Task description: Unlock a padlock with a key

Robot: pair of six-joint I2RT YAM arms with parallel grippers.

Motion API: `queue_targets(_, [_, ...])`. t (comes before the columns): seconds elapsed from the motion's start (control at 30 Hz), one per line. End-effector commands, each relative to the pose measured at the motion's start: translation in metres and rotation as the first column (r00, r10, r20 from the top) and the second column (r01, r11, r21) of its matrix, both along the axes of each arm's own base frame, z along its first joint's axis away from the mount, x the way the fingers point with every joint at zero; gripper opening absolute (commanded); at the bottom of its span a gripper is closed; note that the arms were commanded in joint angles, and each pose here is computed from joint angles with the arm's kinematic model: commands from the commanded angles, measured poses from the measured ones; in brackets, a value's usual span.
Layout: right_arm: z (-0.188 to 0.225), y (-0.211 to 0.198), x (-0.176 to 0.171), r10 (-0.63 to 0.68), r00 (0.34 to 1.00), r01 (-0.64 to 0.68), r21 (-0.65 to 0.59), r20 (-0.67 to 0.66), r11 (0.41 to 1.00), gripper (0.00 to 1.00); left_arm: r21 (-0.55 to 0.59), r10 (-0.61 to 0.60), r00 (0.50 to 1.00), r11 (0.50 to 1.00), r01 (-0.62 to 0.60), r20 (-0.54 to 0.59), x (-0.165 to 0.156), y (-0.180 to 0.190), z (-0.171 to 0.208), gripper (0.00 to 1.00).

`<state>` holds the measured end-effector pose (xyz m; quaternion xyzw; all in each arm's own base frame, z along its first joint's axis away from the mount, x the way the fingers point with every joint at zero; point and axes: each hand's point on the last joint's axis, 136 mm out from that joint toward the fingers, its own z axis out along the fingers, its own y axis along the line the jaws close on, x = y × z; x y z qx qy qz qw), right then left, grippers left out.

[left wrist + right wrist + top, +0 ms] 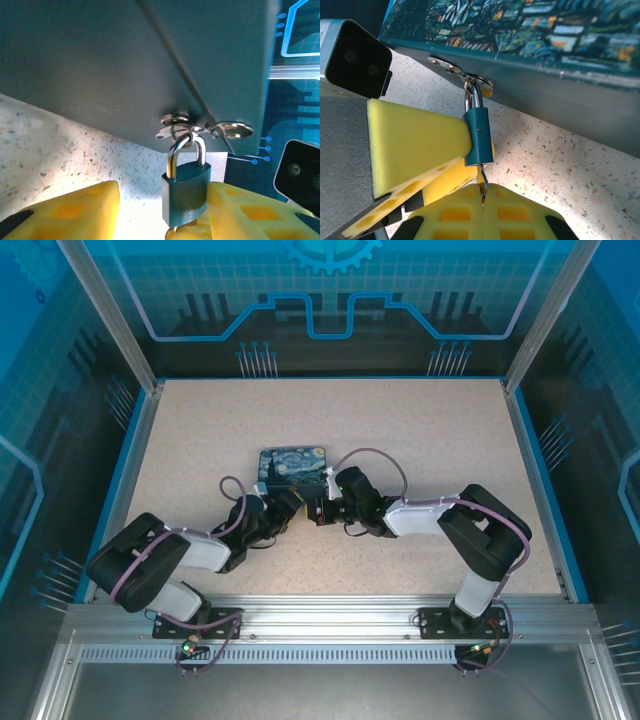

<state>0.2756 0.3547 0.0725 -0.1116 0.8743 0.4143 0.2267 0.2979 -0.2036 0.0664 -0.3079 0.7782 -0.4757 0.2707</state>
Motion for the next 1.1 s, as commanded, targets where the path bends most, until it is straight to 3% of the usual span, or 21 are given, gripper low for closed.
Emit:
queue_targets(0.0, [0.016,0.014,-0.002,0.024,0.999,-0.026,0.056,0.034,0.998,0.00,-0.052,0.031,0.997,0.998,-0.027,0.076,0.011,-0.003,0.016,0.49])
queue_targets(0.43, [0.014,0.012,-0.001,0.012,1.000,-0.013,0.052,0.027,0.999,0.00,-0.137,0.054,0.993,0.990,-0.040,0.104,0.021,-0.011,0.011,0.28])
queue_targets(0.63, [0.013,0.011,-0.002,0.007,1.000,-0.008,0.047,0.025,0.999,0.00,-0.125,0.062,0.992,0.991,-0.048,0.107,0.019,-0.009,0.011,0.13])
queue_targets(0.77, [0.011,0.006,-0.002,0.016,1.000,-0.017,0.035,0.026,0.999,0.10,-0.125,0.067,0.992,0.991,-0.054,0.105,0.018,-0.007,0.011,0.00])
queue_targets(0.87, [0.010,-0.005,-0.005,0.033,0.998,-0.033,-0.005,0.054,0.999,0.29,-0.121,0.066,0.994,0.991,-0.055,0.086,0.017,-0.007,0.008,0.00])
queue_targets(1.07, [0.008,-0.037,-0.016,0.166,0.971,-0.125,-0.228,0.170,0.966,0.51,-0.137,0.053,0.998,0.989,-0.048,0.027,0.014,-0.010,0.001,0.00])
